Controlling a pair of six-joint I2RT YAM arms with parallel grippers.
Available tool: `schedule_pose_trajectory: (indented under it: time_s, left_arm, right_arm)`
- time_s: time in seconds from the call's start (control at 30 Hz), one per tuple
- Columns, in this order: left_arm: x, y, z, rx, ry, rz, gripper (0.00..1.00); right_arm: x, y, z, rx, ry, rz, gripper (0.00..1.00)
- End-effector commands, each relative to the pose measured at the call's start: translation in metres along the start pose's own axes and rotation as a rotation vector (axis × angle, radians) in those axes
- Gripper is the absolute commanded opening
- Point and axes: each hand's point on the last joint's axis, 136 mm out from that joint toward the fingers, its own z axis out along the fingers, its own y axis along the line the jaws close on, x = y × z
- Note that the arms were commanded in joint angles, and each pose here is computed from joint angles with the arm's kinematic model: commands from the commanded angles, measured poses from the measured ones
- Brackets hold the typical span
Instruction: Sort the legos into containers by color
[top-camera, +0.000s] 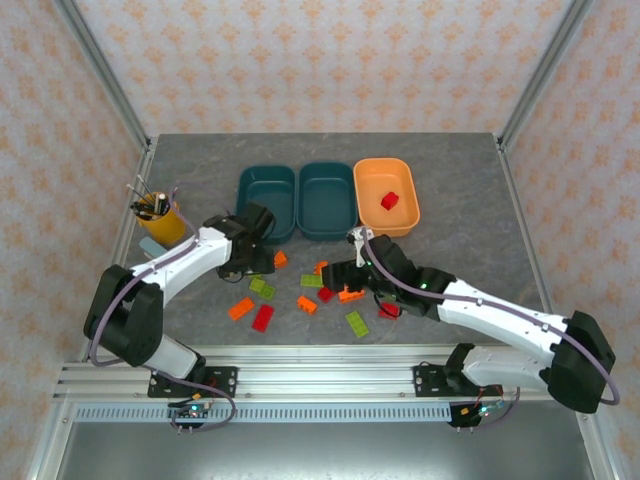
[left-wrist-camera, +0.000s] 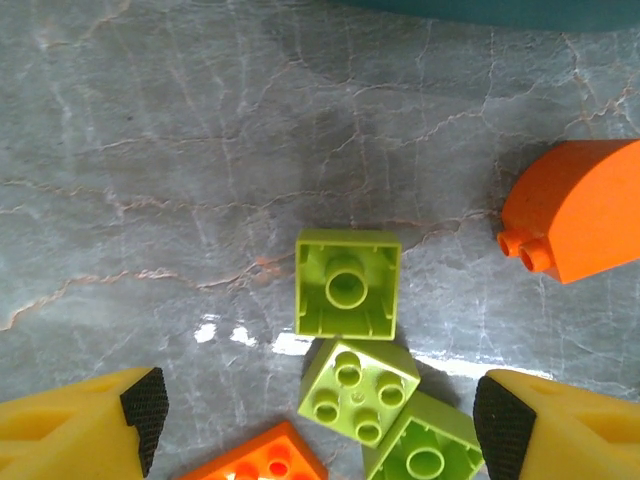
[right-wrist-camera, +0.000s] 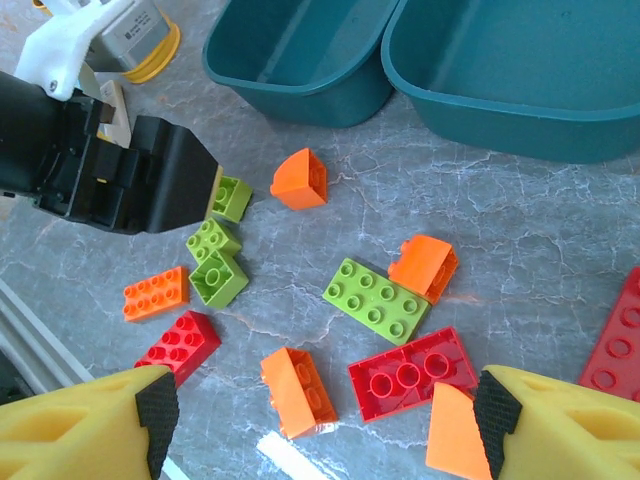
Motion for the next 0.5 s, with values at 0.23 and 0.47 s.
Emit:
schedule_pose_trajectory:
  time_s: [0.23, 0.47]
  left_arm:
    - [-0.001, -0.005, 0.035, 0.008, 0.002, 0.02, 0.76]
    - [-0.003, -0.001, 0.052, -0.002, 0.025, 0.014, 0.66]
  right_arm:
    - [-0.012, 0.005, 0.008, -0.003, -0.041, 0.015, 0.79]
    - [-0.011, 0.003, 0.009, 0.004, -0.039, 0.025, 0.79]
